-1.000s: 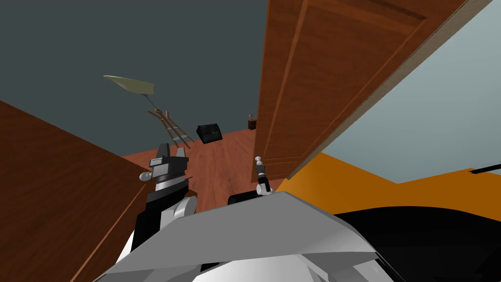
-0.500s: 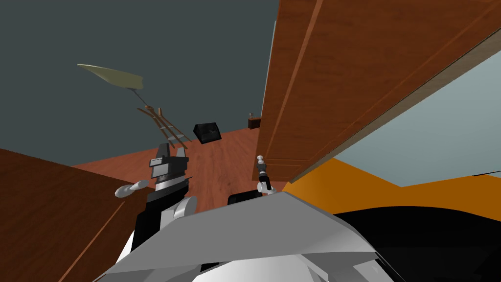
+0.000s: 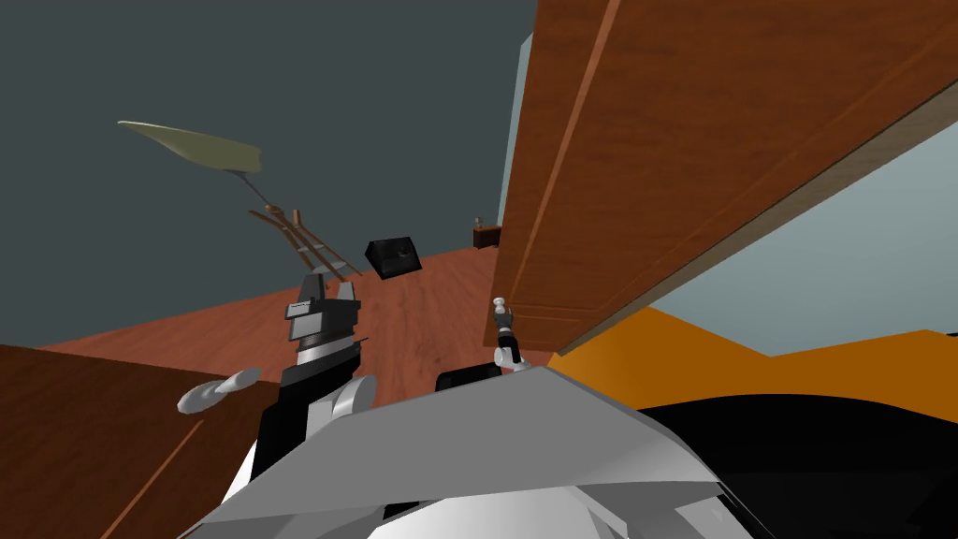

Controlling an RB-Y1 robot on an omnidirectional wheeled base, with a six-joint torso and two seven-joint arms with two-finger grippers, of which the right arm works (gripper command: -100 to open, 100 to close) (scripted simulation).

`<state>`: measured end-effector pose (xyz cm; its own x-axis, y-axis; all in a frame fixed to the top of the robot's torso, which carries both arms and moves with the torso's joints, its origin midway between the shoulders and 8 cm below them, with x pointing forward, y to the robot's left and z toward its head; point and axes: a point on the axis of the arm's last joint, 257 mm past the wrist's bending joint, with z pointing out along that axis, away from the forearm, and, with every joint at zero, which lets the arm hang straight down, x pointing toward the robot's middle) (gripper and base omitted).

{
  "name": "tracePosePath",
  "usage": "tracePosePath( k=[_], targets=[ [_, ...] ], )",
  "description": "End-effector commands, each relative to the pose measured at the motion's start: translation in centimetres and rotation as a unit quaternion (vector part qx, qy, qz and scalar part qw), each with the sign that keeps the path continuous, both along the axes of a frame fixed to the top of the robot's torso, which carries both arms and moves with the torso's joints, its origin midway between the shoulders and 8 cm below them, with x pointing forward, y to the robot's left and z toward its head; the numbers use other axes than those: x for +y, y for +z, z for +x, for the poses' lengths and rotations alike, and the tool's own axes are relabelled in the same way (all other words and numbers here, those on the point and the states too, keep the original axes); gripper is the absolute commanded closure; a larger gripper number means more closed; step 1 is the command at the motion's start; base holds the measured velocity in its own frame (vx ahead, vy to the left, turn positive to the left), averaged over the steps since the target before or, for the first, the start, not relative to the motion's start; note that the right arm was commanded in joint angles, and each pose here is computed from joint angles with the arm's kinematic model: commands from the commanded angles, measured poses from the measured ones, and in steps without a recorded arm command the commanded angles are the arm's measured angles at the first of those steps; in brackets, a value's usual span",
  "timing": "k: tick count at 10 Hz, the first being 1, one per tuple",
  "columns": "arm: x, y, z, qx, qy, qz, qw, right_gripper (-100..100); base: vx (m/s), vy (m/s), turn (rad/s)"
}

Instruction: Push the door open

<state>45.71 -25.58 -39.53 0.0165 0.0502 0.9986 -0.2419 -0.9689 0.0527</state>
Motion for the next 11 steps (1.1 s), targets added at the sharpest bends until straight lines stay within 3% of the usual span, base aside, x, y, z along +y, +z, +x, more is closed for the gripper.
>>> tracePosePath(
  k=[1, 5, 11],
  targets=[
    [-2.4, 0.5, 0.2, -0.008, -0.023, -0.003, 0.9997, 100, 0.225, 0.05, -0.065],
    [-4.1, 0.5, 0.0, -0.01, -0.052, 0.005, 0.9986, 100, 0.191, 0.049, -0.046],
    [-5.2, 0.4, -0.3, -0.01, -0.085, 0.023, 0.9961, 100, 0.225, 0.047, -0.051]
  ],
)
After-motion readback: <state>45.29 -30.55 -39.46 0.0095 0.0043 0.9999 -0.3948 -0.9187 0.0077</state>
